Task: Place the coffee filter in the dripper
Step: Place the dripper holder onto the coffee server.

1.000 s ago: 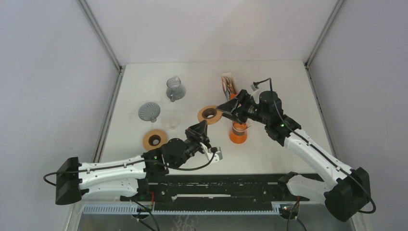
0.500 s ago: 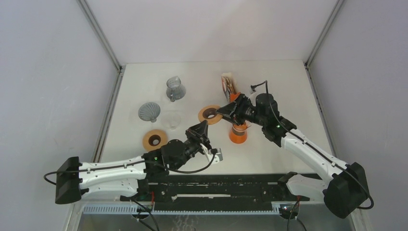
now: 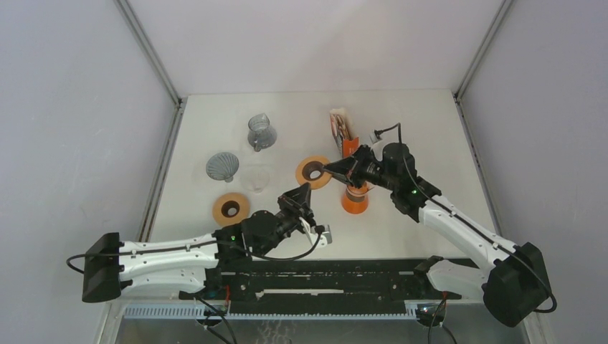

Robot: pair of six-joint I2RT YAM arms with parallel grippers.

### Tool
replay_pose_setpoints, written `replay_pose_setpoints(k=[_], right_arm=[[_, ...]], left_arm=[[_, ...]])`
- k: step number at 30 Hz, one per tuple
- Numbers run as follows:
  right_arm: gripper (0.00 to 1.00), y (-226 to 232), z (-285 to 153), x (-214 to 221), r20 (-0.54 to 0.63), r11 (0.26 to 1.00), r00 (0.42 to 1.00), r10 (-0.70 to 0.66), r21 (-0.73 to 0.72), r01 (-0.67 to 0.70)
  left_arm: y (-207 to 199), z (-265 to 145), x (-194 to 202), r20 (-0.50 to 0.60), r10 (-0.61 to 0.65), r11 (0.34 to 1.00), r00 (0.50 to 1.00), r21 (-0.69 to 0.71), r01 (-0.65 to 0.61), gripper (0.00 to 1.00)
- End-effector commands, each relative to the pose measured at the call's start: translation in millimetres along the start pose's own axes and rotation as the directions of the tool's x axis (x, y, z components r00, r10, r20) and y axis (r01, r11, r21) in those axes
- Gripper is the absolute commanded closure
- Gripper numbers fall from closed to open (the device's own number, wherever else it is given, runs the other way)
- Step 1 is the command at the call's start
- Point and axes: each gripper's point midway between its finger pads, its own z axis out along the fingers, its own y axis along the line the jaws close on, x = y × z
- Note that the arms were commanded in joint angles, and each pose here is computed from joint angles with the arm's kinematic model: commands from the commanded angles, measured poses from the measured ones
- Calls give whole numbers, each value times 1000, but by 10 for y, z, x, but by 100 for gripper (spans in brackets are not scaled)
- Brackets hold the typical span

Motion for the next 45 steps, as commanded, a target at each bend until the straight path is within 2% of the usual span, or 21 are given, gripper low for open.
replay_pose_setpoints(k=[1, 5, 14, 19, 22, 24, 25, 33, 36, 37, 40, 45], right_arm=[[100, 215, -132, -73, 30, 993, 998, -62, -95, 64], [100, 206, -249, -168, 67, 991, 994, -85, -99, 91], [100, 18, -627, -489, 138, 987, 985, -104, -111, 120], [100, -117, -803, -600, 168, 983, 979, -114, -120, 135], [100, -241, -884, -659, 184, 985, 977, -107, -113, 129], [100, -310, -919, -669, 181, 986, 978, -107, -109, 128], [100, -345, -933, -672, 180, 986, 977, -112, -105, 132], [100, -609, -934, -680, 171, 988, 977, -125, -64, 137], [100, -715, -889, -684, 170, 990, 979, -116, -63, 128], [100, -735, -878, -683, 169, 990, 979, -113, -67, 125], [100, -823, -850, -690, 172, 990, 978, -119, -49, 130], [100, -933, -810, -703, 170, 991, 977, -126, -29, 132]], left_arm=[[124, -17, -58, 22, -78, 995, 997, -55, 79, 85], [157, -21, -74, 23, -121, 991, 992, -59, 122, 66], [313, -35, -154, 40, -286, 954, 957, -84, 288, 38], [487, -54, -228, 69, -403, 905, 913, -121, 409, 21], [581, -60, -242, 74, -509, 844, 858, -151, 514, 12], [607, -55, -232, 79, -596, 781, 799, -174, 600, 9], [600, -51, -211, 76, -624, 757, 778, -186, 626, 3], [558, -73, -80, 91, -812, 542, 576, -251, 802, 0], [584, -68, 100, 90, -887, 406, 453, -315, 858, 0], [585, -57, 136, 103, -918, 334, 383, -320, 887, 0], [569, -31, 201, 137, -957, 205, 254, -298, 932, 0], [570, -1, 314, 189, -978, 29, 87, -289, 957, 0]])
